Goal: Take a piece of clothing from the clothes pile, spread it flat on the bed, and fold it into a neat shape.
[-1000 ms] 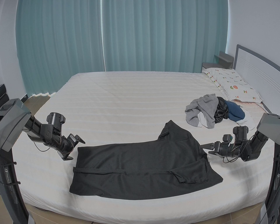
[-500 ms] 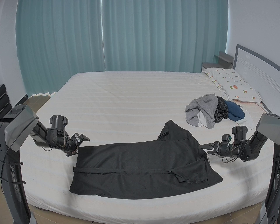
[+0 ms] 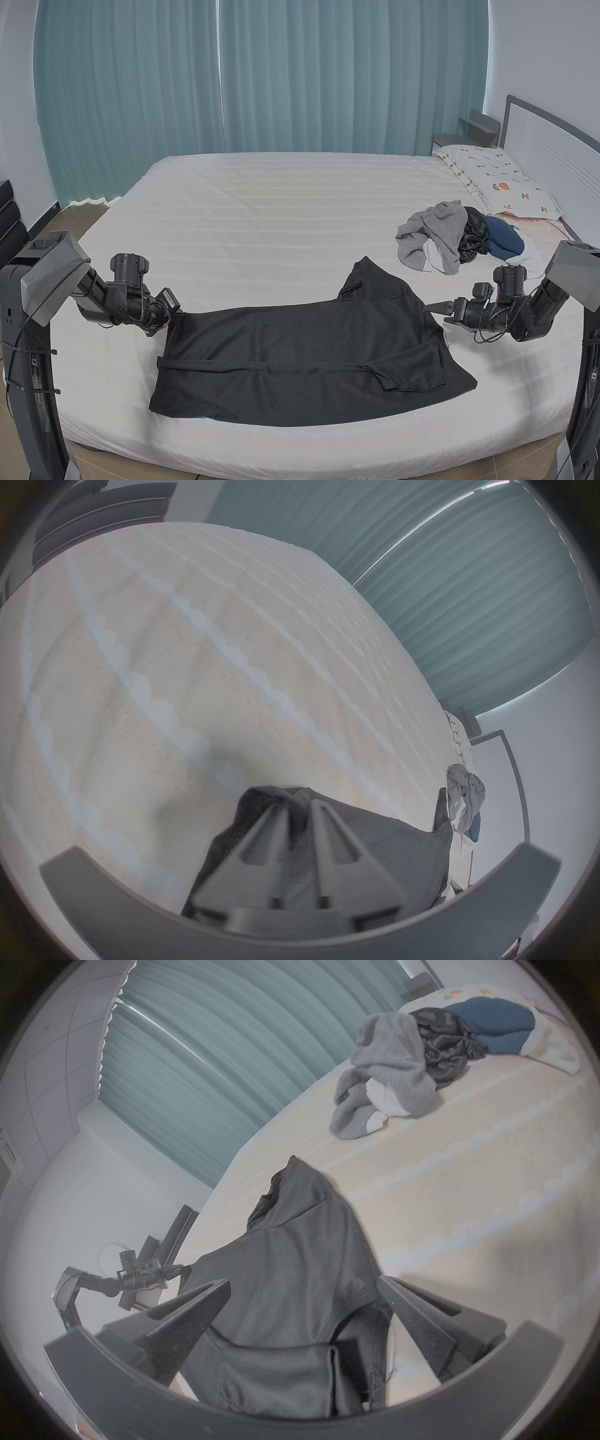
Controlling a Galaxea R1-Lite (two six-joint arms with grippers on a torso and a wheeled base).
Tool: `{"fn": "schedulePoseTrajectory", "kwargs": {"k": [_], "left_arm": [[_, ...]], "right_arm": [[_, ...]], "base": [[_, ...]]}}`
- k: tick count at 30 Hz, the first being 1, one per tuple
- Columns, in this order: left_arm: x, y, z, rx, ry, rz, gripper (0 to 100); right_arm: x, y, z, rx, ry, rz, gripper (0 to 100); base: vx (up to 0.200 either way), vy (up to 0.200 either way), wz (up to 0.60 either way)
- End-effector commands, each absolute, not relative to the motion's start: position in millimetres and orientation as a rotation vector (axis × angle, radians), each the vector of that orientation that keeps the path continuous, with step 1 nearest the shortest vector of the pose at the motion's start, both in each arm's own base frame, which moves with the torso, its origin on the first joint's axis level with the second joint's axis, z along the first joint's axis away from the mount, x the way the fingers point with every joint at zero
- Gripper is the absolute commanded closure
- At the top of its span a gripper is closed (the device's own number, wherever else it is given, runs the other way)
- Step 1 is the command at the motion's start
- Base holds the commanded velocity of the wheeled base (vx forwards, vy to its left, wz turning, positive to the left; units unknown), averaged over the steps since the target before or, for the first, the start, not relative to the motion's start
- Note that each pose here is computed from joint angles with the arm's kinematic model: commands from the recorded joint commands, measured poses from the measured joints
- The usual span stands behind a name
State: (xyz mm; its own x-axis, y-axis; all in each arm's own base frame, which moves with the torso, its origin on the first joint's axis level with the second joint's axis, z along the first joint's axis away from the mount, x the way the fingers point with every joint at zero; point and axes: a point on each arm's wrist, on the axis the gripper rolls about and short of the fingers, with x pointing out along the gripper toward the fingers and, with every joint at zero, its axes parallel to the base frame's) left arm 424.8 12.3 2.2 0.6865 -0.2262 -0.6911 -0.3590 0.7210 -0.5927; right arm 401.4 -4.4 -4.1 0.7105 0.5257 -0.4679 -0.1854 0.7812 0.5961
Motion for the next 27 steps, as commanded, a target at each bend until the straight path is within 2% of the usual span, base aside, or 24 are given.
{"fn": "schedulePoseTrajectory", "kwargs": {"k": [1, 10, 27], "left_arm": [[422.7, 14.5, 5.3, -0.787, 0.827, 0.094, 100], [415.4, 12.2, 27.6, -0.835, 0.795, 0.099, 100], [408.2, 10.5, 25.8, -0.832, 0.808, 0.125, 100]], "right_arm": [[414.4, 2.3, -5.5, 0.537, 0.65, 0.403, 0], [448.7, 27.6, -19.5, 0.49, 0.606, 0.367, 0], [506.2, 55.8, -24.6, 0.47, 0.599, 0.348, 0]], "base": [[0.0, 0.0, 0.0], [0.0, 0.0, 0.0], [0.0, 0.0, 0.0]]}}
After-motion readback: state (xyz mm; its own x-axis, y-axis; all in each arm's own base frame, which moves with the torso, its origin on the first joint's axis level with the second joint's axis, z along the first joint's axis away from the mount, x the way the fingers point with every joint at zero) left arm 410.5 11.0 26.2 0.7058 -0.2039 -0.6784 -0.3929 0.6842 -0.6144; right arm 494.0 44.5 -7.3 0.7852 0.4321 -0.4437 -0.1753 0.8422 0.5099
